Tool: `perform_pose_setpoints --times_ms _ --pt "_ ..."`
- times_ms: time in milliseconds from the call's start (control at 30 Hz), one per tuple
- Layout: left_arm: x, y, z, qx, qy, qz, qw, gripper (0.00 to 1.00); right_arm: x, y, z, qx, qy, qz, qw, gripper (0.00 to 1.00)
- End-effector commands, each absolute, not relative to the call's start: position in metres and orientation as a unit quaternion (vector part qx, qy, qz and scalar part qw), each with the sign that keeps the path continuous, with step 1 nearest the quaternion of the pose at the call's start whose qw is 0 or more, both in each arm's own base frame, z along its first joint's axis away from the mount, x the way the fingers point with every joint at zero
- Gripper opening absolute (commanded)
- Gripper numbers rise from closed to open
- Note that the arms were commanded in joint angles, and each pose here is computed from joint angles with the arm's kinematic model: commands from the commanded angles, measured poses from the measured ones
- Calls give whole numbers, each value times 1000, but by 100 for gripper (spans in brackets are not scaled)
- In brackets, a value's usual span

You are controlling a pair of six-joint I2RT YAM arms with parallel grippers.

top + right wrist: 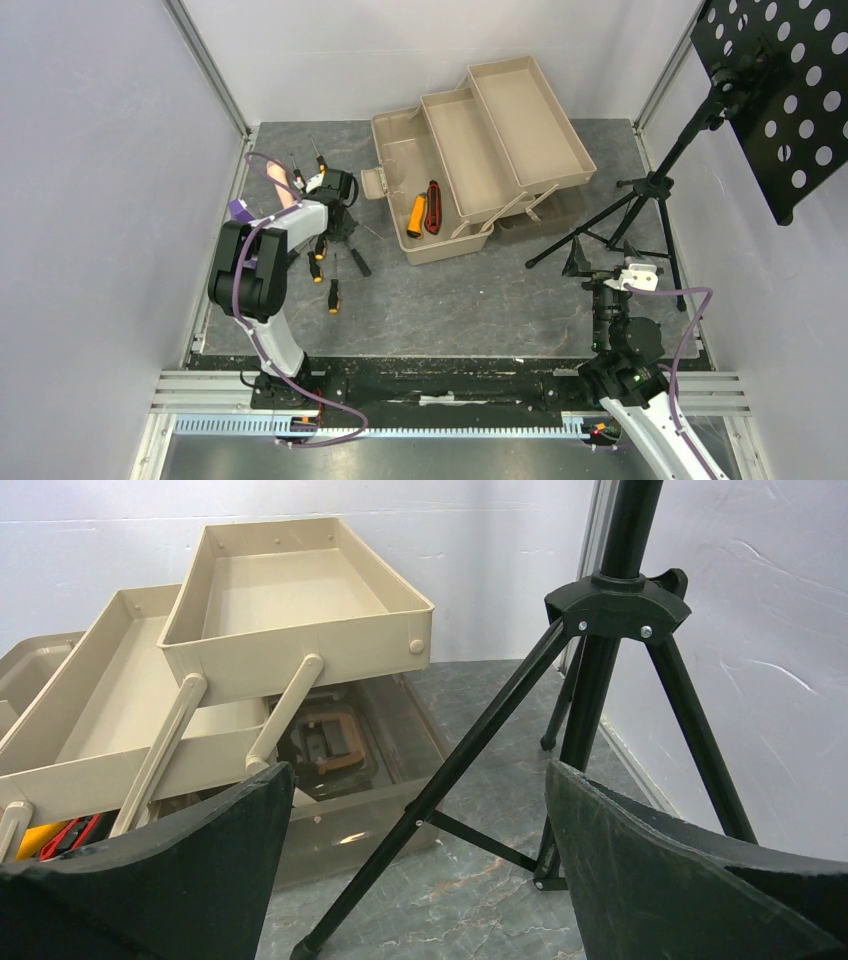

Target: Pack the tool kit

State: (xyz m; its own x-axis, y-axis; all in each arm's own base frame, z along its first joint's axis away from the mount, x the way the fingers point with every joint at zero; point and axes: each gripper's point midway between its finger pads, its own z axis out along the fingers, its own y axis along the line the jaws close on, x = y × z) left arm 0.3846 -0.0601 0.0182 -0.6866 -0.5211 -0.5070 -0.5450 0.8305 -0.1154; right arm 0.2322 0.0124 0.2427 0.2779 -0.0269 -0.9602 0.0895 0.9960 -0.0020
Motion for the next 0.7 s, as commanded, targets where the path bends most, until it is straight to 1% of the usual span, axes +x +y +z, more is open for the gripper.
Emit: perform_pose_setpoints --times_ms 0,33,233,500,667 --pt "377 -75 8 -300 923 -14 242 5 216 2 267 58 551 -22 832 98" --pt "377 -76 14 -300 922 -19 246 2 216 2 267 58 551 -21 832 98" --pt "375 -86 63 -283 913 -66 285 2 216 2 268 59 549 -20 833 98" --pt "373 -99 150 -264 881 -138 367 2 215 2 270 59 547 -18 835 98" --pt "377 -125 212 -234 856 -197 417 2 214 2 271 59 545 -15 837 98"
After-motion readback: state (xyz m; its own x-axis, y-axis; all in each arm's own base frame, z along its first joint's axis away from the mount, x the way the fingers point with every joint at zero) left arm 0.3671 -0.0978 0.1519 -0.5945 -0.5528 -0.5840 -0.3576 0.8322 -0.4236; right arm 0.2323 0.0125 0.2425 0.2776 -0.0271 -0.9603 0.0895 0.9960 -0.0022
